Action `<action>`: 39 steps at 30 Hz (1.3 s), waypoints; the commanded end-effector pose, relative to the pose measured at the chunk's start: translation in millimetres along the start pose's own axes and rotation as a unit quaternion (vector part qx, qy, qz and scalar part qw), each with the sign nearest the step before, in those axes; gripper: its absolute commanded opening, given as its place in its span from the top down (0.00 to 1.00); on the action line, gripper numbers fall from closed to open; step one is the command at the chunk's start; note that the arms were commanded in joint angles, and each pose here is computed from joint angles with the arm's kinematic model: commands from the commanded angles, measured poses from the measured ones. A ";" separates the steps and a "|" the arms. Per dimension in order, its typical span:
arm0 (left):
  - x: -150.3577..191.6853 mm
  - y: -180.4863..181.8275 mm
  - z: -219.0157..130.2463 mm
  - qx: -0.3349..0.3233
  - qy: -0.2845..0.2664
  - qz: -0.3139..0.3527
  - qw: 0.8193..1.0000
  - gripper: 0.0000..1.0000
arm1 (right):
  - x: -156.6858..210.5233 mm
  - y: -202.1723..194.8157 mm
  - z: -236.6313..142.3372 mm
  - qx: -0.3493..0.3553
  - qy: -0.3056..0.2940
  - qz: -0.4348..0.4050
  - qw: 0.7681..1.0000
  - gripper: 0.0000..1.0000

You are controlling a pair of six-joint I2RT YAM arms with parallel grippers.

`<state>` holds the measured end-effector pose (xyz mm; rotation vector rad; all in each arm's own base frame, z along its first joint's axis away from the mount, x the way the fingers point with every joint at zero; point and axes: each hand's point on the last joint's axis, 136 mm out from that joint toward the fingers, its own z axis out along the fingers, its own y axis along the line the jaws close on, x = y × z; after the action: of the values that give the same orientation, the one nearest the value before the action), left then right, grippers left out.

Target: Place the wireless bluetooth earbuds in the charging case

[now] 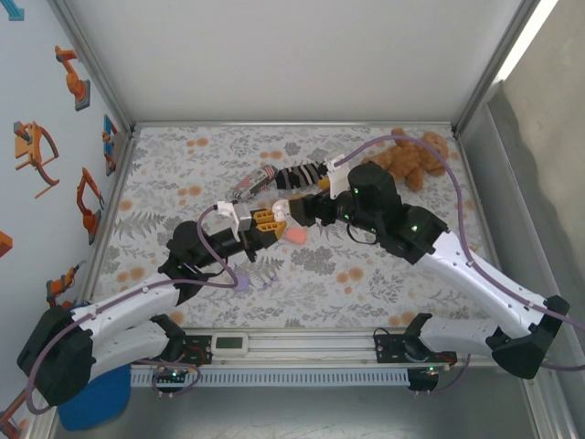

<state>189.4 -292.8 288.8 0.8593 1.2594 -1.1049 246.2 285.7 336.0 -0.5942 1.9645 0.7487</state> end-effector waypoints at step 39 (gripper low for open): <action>-12.8 -8.6 -1.2 0.018 -0.026 0.009 0.999 1.00 | -2.3 10.0 -25.0 -0.225 -0.064 0.087 0.968 0.00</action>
<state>187.7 -291.2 292.1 0.8557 1.2421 -1.1052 229.9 270.8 344.4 -0.6014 1.7922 1.2690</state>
